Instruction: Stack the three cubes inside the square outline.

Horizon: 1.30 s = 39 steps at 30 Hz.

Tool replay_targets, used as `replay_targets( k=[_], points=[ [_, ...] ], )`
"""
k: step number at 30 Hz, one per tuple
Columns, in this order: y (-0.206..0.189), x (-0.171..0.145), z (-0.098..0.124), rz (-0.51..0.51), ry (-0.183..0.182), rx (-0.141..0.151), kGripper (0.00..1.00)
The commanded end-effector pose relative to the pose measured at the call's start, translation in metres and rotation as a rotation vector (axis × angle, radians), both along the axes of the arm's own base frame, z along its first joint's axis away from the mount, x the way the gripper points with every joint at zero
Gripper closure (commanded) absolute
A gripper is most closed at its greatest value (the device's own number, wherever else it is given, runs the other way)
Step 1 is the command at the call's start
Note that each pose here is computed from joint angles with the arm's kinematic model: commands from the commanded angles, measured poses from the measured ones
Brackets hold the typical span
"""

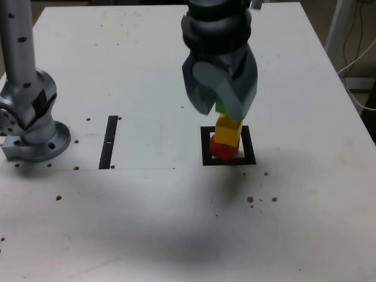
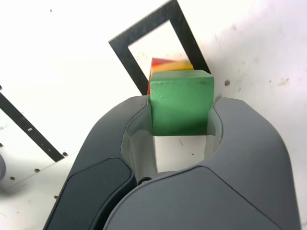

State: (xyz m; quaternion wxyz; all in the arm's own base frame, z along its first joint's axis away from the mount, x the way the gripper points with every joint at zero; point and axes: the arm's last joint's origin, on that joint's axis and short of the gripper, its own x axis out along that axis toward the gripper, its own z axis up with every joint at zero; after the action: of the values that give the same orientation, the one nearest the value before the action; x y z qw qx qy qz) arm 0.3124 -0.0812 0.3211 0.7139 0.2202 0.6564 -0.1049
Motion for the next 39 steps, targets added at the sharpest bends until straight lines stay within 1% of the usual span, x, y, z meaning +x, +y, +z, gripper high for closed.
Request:
replay_targets(
  k=[1, 4, 8, 12, 14, 15, 17, 18, 21, 23, 29, 31, 33, 36, 39],
  points=[
    [-0.002, -0.002, 0.000, 0.002, -0.019, -0.009, 0.96],
    [-0.004, -0.002, -0.006, 0.004, -0.017, -0.008, 0.96],
    [-0.004, 0.000, -0.017, 0.008, -0.001, 0.004, 0.95],
    [-0.004, 0.001, -0.024, 0.014, 0.012, 0.024, 0.88],
    [-0.003, 0.001, -0.025, 0.017, 0.018, 0.036, 0.81],
    [-0.003, 0.000, -0.025, 0.019, 0.022, 0.043, 0.76],
    [-0.002, -0.001, -0.026, 0.023, 0.031, 0.057, 0.63],
    [-0.001, -0.002, -0.026, 0.025, 0.034, 0.065, 0.54],
    [-0.001, -0.004, -0.026, 0.025, 0.036, 0.075, 0.35],
    [-0.002, -0.006, -0.024, 0.021, 0.028, 0.075, 0.27],
    [-0.004, -0.017, -0.008, 0.013, -0.025, 0.072, 0.13],
    [-0.003, -0.022, -0.004, 0.015, -0.033, 0.070, 0.07],
    [-0.003, -0.027, -0.002, 0.019, -0.034, 0.070, 0.03],
    [-0.001, -0.034, 0.001, 0.023, -0.035, 0.071, 0.01],
    [0.002, -0.045, 0.010, 0.025, -0.050, 0.066, 0.01]
  ],
)
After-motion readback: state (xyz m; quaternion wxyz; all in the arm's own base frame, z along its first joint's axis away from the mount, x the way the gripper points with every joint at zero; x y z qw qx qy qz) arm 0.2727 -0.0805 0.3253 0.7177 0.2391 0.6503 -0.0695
